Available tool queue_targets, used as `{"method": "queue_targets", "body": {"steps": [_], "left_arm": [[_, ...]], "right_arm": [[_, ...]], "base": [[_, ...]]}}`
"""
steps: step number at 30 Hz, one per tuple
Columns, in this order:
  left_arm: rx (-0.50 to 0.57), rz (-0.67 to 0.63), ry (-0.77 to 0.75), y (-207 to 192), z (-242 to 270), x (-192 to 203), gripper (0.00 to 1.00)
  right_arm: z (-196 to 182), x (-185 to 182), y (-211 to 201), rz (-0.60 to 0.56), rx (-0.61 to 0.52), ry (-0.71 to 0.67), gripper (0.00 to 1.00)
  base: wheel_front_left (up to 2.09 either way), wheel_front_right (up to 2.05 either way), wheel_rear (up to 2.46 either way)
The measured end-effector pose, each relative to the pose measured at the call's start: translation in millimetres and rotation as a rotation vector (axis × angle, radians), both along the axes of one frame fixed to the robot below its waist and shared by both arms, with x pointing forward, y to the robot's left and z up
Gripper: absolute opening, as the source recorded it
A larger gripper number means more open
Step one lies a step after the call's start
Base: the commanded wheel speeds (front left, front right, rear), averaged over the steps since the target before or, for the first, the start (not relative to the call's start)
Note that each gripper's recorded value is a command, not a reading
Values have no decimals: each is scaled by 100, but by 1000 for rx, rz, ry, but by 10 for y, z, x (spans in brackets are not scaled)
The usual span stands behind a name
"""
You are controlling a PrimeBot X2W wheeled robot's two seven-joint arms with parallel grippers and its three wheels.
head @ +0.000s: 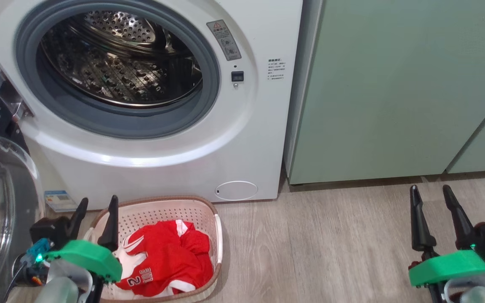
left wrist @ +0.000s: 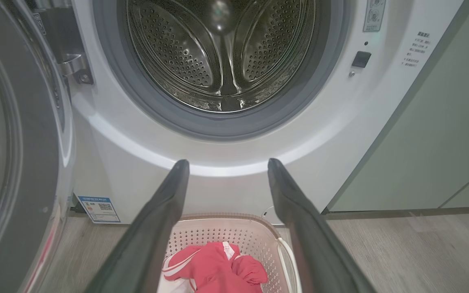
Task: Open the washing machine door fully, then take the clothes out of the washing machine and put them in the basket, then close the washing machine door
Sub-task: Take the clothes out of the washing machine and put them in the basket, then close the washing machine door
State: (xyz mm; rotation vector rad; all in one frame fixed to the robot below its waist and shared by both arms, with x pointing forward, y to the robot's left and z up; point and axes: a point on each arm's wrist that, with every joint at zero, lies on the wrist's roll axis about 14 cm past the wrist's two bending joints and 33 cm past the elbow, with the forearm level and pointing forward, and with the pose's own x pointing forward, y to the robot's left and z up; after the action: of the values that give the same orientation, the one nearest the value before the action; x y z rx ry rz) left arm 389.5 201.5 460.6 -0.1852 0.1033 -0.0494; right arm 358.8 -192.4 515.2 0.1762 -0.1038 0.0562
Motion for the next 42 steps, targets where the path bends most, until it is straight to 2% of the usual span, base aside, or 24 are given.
{"method": "queue_targets", "body": {"steps": [23,42], "left_arm": [[-11,11,-16,16,45,2,100],[-22,19,-24,36,69,2,100]], "right_arm": [[-9,-9,-9,-5,-1,2,100],[-14,7,12,1,0,4,100]], "base": [[-8,8,0],[-180,174,5]]}}
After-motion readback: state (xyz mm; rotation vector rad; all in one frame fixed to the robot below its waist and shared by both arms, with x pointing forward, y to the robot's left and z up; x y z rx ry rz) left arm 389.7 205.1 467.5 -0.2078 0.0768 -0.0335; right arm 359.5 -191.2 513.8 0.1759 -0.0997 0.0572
